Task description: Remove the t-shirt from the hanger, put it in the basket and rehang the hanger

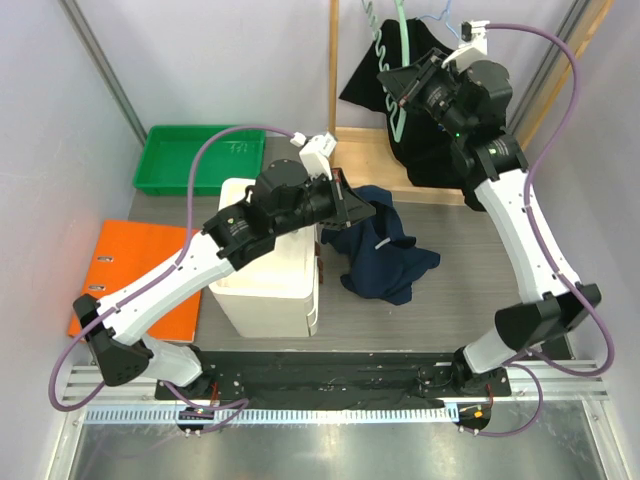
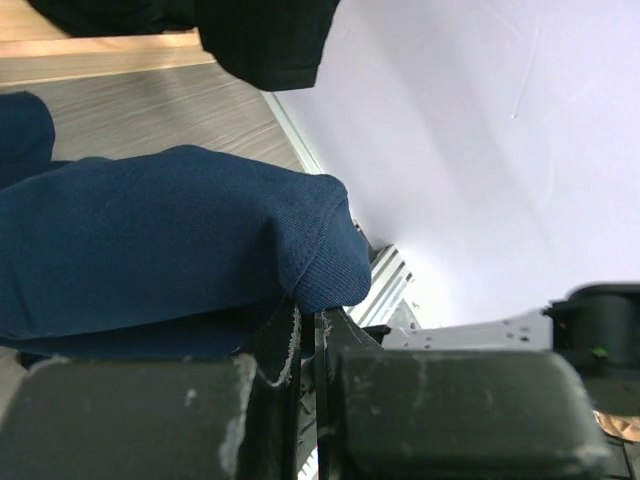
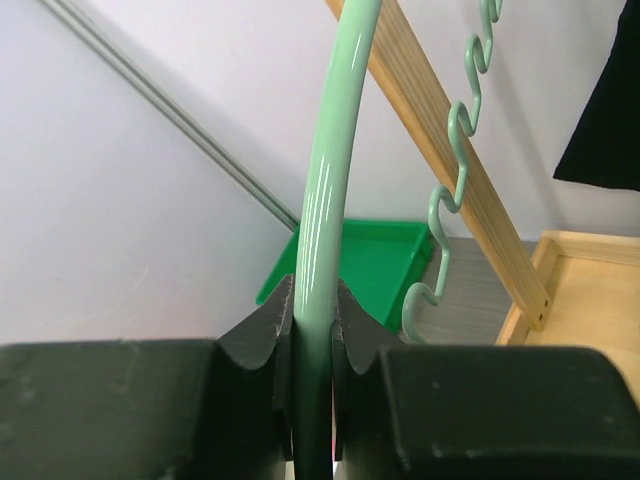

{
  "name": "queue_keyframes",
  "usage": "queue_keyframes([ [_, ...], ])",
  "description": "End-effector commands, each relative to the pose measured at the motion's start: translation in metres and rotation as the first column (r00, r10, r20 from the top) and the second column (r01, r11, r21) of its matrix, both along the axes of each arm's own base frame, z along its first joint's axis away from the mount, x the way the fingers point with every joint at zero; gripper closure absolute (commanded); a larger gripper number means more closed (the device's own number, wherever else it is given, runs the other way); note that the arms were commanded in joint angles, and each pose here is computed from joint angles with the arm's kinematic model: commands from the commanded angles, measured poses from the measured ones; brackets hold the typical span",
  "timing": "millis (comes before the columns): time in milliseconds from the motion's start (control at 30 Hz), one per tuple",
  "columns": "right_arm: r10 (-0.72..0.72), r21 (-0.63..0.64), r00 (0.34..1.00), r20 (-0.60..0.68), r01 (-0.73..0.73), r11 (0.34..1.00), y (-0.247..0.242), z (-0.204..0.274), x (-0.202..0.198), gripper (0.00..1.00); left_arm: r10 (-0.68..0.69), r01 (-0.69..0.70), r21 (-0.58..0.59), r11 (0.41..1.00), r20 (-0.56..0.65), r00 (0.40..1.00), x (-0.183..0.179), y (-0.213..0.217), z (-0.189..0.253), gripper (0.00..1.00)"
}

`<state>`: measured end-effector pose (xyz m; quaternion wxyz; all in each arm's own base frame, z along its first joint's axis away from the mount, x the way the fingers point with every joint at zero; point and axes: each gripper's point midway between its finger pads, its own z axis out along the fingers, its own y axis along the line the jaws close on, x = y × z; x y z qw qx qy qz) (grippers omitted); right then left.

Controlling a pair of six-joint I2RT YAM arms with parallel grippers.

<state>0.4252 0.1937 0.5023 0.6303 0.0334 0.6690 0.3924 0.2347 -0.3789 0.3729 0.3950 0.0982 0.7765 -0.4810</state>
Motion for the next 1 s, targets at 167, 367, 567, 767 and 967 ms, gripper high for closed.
queue_keyframes([
  [167, 0.006, 0.231, 0.982, 0.188, -0.05, 0.972, -0.024, 0.066, 0.033, 0.99, -0.024, 0.03, -0.093, 0.995, 0.069, 0.997, -0.016, 0.007, 0.043, 1.0],
  [367, 0.068, 0.277, 0.983, 0.169, -0.113, 0.954, -0.029, 0.066, 0.049, 0.99, -0.021, 0.028, -0.092, 0.995, 0.073, 0.997, -0.017, 0.008, 0.045, 1.0],
  [567, 0.221, 0.36, 0.971, 0.09, -0.239, 0.902, -0.019, 0.056, 0.052, 0.99, -0.029, 0.035, -0.088, 0.995, 0.07, 0.997, -0.018, 0.004, 0.044, 1.0],
  [767, 0.319, 0.45, 0.946, 0.054, -0.308, 0.838, -0.015, 0.064, 0.039, 0.99, -0.037, 0.043, -0.084, 0.996, 0.069, 0.997, -0.021, 0.002, 0.042, 1.0],
  [967, 0.372, 0.465, 0.927, 0.043, -0.348, 0.814, -0.013, 0.077, 0.018, 0.99, -0.039, 0.045, -0.083, 0.996, 0.071, 0.997, -0.022, 0.0, 0.041, 1.0],
])
